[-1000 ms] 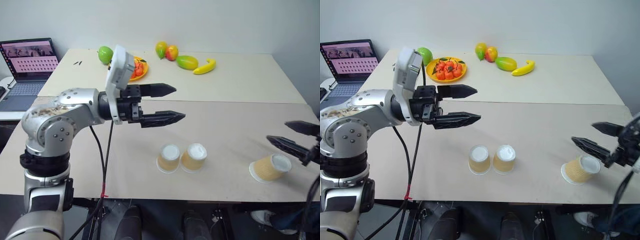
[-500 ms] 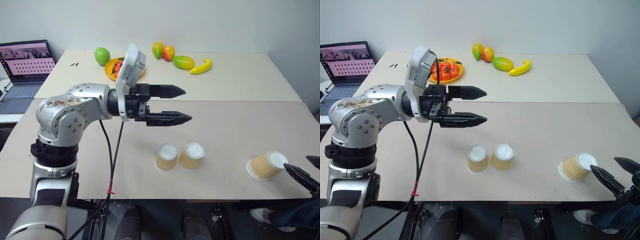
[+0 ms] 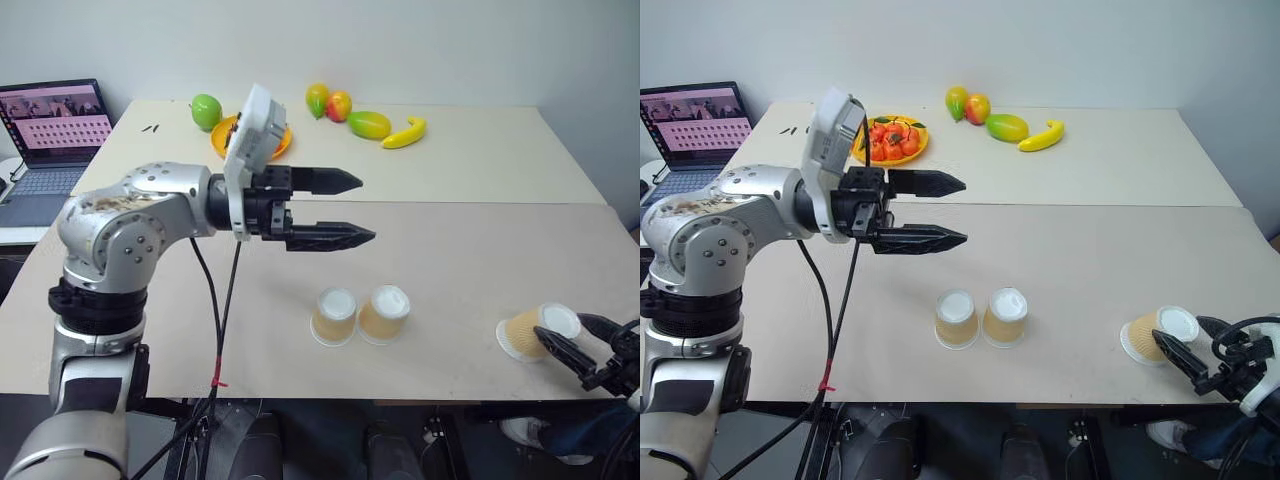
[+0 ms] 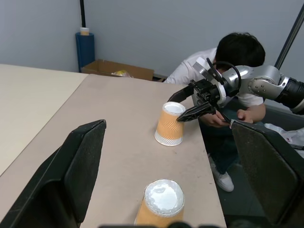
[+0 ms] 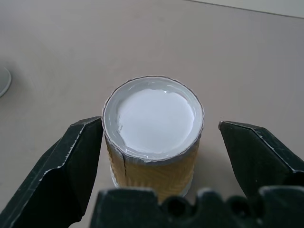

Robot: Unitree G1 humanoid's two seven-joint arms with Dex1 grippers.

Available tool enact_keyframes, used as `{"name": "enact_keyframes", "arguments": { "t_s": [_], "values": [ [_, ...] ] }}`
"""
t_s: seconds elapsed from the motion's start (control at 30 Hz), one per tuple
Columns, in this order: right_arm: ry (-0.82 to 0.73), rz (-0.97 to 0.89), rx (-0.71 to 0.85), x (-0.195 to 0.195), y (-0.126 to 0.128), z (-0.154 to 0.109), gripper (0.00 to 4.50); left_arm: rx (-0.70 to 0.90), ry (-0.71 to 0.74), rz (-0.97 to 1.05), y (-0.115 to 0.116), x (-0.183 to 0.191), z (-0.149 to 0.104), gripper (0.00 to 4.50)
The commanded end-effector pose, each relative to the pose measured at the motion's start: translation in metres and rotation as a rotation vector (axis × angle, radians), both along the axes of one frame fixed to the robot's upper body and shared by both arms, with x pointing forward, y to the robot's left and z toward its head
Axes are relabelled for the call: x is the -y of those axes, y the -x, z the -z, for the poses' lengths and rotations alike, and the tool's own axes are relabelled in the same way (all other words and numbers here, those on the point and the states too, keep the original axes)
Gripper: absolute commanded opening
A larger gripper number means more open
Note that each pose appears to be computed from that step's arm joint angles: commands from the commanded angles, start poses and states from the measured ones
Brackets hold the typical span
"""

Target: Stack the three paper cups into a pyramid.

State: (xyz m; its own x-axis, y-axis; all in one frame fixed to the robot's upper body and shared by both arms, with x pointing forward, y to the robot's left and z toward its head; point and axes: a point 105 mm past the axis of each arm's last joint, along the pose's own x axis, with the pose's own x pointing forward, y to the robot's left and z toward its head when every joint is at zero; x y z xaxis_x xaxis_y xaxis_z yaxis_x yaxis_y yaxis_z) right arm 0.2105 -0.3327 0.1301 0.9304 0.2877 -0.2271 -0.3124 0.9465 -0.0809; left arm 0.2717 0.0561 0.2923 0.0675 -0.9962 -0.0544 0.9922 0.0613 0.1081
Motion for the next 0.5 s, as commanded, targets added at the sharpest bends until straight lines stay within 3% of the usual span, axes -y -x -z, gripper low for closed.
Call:
{"name": "enact_keyframes", "arguments": {
  "t_s": [0.03,0.37,0.4,0.43,0.5],
  "values": [
    [0.036,-0.003,0.045,0.0024,-0.0045,-0.0124,4.5,0.057,0.016,-0.003,0.0073,-0.0031,-0.0127,4.47],
    [0.011,-0.018,0.059,-0.0011,-0.0136,-0.0188,4.5,0.059,0.016,-0.016,0.0081,-0.0023,-0.0109,4.47],
    [0.004,-0.026,0.056,-0.0024,-0.0133,-0.0186,3.99,0.059,0.016,-0.017,0.0084,-0.0022,-0.0106,4.5],
    [0.005,-0.029,0.053,-0.0034,-0.0132,-0.0183,3.84,0.057,0.016,-0.017,0.0086,-0.0024,-0.0104,4.5],
    [0.013,-0.031,0.053,-0.0047,-0.014,-0.0191,3.08,0.055,0.016,-0.019,0.0088,-0.0029,-0.0102,4.5]
  ]
}}
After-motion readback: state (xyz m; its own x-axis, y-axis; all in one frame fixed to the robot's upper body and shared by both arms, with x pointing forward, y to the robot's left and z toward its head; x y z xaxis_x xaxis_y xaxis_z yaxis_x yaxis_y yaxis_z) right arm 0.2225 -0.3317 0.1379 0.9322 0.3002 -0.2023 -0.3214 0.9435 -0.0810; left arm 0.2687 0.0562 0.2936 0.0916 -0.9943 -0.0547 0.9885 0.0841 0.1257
